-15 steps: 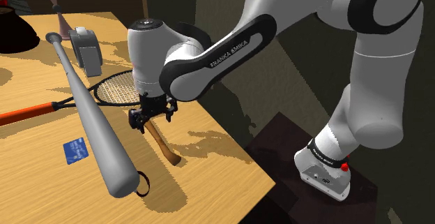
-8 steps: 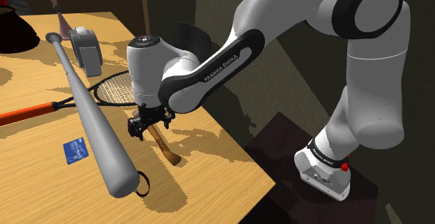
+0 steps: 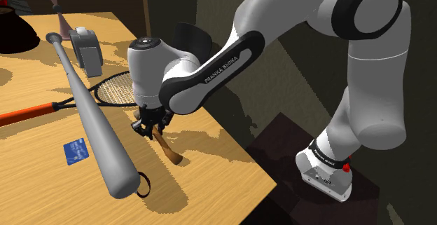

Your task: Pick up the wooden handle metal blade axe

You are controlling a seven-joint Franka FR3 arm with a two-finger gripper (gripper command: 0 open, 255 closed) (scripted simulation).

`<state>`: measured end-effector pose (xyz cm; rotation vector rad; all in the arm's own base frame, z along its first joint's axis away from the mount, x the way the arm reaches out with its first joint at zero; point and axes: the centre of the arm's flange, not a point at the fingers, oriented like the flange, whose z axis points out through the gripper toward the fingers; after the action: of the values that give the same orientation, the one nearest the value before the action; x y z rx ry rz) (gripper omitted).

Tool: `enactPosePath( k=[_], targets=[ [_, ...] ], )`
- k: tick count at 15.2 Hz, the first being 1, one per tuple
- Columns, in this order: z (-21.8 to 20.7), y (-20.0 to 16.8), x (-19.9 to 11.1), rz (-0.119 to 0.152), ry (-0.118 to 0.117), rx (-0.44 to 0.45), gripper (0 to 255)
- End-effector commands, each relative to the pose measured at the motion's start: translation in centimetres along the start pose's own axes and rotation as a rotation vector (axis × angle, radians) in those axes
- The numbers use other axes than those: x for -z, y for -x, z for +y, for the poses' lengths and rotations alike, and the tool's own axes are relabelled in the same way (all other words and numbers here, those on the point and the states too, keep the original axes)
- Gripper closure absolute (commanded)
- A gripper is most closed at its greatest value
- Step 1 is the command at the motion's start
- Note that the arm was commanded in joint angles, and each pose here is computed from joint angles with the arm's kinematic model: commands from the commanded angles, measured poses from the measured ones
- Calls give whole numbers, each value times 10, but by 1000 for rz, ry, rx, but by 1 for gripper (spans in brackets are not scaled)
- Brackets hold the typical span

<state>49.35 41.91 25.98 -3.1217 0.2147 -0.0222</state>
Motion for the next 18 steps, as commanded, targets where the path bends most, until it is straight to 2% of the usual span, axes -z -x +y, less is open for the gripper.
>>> enactPosePath(
  k=[1, 4, 18],
  targets=[
    [-2, 2, -1, -1, -5, 3, 255],
    [-2, 2, -3, -1, -6, 4, 255],
    [-3, 1, 71, -1, -6, 4, 255]
  ],
)
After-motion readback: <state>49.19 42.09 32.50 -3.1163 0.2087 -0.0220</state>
